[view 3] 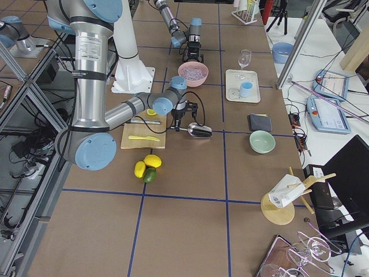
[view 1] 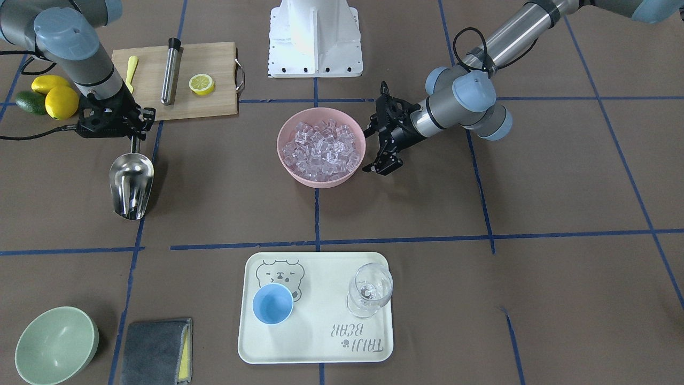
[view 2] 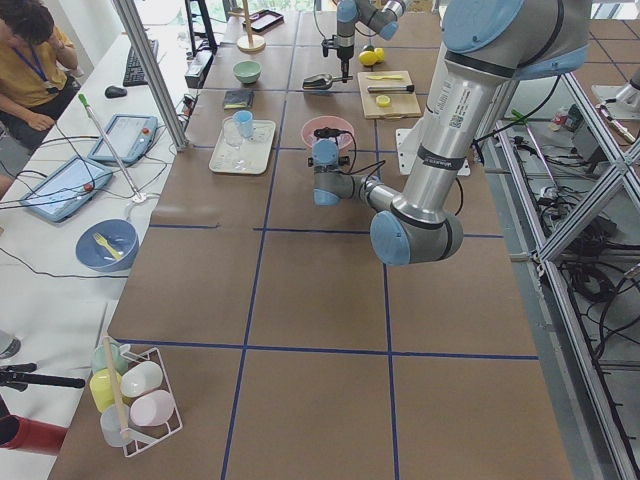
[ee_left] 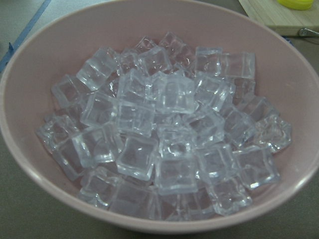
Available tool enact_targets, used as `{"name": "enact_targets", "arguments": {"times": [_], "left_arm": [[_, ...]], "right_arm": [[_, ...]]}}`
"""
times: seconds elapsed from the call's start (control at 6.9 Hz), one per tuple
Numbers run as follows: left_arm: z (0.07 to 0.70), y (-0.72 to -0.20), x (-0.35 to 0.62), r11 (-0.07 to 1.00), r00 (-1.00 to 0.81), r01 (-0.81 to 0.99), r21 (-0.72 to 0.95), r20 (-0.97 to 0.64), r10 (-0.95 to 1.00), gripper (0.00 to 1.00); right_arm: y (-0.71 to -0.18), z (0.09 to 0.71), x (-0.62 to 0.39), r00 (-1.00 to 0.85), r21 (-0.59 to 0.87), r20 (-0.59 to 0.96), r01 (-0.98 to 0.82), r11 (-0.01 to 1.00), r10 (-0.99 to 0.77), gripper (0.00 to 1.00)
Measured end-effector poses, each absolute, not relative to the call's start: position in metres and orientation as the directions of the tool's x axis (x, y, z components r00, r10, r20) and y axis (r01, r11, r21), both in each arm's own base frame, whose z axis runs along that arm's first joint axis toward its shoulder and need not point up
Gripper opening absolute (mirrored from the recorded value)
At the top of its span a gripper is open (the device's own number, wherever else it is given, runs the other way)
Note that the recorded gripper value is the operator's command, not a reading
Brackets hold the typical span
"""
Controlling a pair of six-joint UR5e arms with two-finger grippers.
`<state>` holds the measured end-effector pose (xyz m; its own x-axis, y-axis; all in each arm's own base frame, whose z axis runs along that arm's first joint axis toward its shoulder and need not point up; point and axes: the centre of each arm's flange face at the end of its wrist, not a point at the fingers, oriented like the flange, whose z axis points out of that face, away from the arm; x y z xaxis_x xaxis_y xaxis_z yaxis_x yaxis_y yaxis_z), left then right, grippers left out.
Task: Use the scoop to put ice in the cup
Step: 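Grasp the metal scoop handle with the right gripper and lift it, then carry the scoop with the right gripper toward the pink bowl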
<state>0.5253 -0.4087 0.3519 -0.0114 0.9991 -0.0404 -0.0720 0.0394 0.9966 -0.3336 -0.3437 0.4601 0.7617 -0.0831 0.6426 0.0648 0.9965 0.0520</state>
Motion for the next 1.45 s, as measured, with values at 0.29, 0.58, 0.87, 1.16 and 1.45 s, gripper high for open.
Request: {"name": "enact_targets", "arguments": {"times": [0.29,0.58,0.87,1.16,1.45], "left_arm": [[0.352,-0.409,0.525,0.04,-0.011,-0.072,0.997,-0.041,0.999,1.0],[0.352,-0.409,0.525,0.04,-0.011,-0.072,0.997,-0.041,0.999,1.0],[0.352,-0.409,0.525,0.04,-0.011,-0.071,0.997,-0.041,0.999,1.0],[0.352,-0.409,0.525,0.04,-0.01,-0.07,0.997,-0.04,0.999,1.0],[0.352,-0.409,0.524,0.04,-0.01,-0.068,0.997,-0.041,0.999,1.0]], "right_arm": [[-0.359,0.44,-0.322,0.723,0.229,0.626,0.188,0.955,-0.292,0.0],[-0.365,0.426,-0.315,0.689,0.329,0.593,0.265,0.906,-0.416,0.0],[-0.365,0.412,-0.307,0.587,0.488,0.468,0.451,0.747,-0.66,0.0],[-0.364,0.384,-0.295,0.47,0.593,0.343,0.564,0.575,-0.814,0.0],[-0.361,0.318,-0.314,0.443,0.551,0.32,0.632,0.545,-0.838,0.0]]}}
